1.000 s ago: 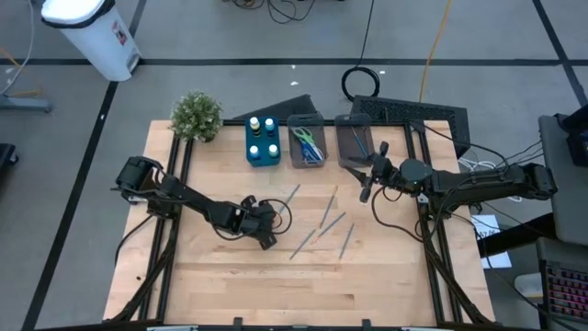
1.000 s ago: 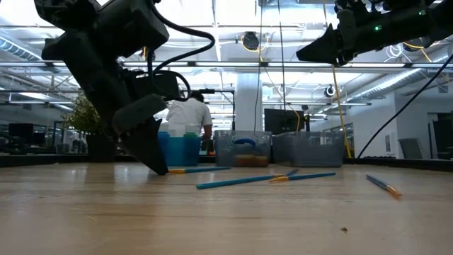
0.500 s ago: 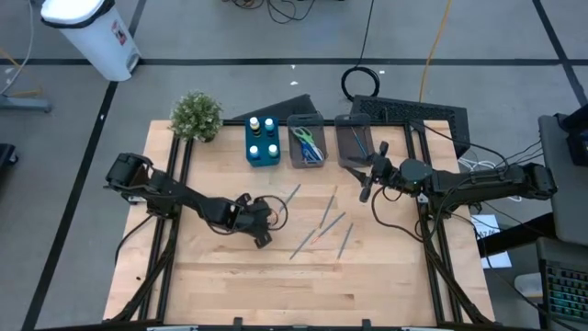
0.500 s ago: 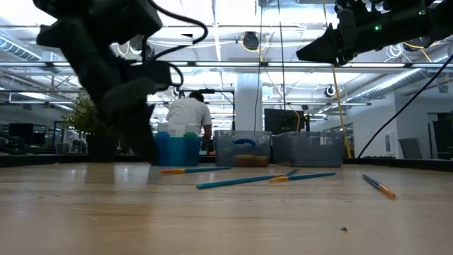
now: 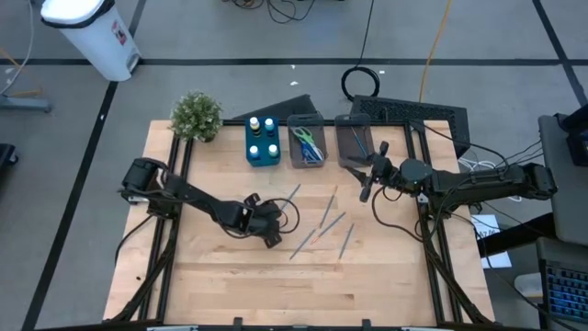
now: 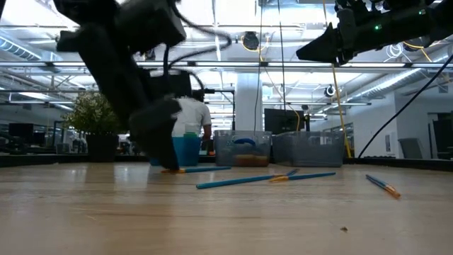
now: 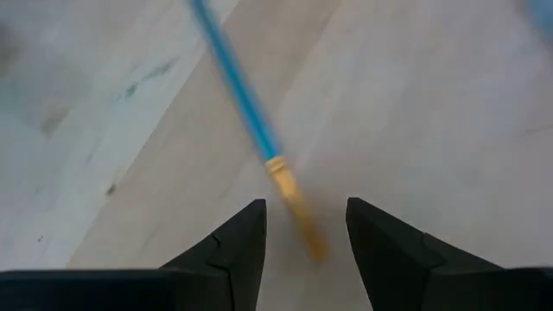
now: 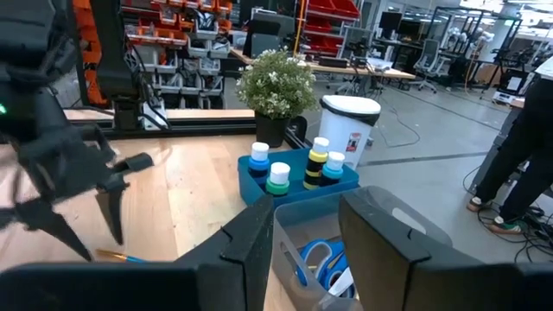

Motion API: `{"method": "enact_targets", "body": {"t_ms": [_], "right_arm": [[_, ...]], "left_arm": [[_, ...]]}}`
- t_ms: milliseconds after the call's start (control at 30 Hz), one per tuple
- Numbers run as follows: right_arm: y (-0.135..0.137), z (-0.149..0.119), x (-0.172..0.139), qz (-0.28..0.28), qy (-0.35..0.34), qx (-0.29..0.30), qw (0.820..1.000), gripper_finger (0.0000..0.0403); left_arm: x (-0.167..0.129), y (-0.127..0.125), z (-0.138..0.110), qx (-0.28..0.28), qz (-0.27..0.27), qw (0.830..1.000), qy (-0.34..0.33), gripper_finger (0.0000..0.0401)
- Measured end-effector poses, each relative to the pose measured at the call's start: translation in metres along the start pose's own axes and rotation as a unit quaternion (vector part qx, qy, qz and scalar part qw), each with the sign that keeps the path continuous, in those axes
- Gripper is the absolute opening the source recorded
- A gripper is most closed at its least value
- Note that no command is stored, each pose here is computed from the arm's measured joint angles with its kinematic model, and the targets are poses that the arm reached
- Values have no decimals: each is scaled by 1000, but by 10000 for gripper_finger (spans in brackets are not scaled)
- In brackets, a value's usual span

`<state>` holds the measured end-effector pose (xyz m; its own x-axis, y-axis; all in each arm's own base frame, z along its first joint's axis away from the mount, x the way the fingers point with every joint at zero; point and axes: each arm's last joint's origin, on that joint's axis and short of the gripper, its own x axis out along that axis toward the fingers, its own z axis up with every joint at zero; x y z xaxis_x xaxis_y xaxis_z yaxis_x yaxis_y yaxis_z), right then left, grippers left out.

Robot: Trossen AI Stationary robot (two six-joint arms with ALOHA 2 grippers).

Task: Pick & Place Paint Supplies
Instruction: Put the blue paint brush into the right black bin

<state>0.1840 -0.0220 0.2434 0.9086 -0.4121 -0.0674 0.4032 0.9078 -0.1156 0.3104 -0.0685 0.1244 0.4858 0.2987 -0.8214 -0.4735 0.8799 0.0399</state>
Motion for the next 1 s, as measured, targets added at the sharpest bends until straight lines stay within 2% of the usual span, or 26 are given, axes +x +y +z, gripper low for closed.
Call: {"method": "enact_targets", "body": {"t_ms": [300, 400, 567, 600, 833, 1000], "right_arm": [[0, 0, 0, 0, 0, 0, 1000, 123], [0, 0, 0, 0, 0, 0, 1000, 123], [0, 0, 0, 0, 0, 0, 1000, 123], [0, 0, 0, 0, 0, 0, 1000, 123], [0, 0, 0, 0, 0, 0, 1000, 121], [0, 0, 0, 0, 0, 0, 1000, 119]], "left_arm": [[16, 5, -8, -14, 13, 999, 51, 163], [14, 6, -8, -18, 11, 998, 58, 125], [15, 7, -9, -30, -3, 996, 80, 25], [15, 8, -9, -31, -5, 996, 83, 15], [16, 13, -9, -30, 3, 995, 98, 6], [1, 17, -2, -20, -5, 996, 83, 3]]}}
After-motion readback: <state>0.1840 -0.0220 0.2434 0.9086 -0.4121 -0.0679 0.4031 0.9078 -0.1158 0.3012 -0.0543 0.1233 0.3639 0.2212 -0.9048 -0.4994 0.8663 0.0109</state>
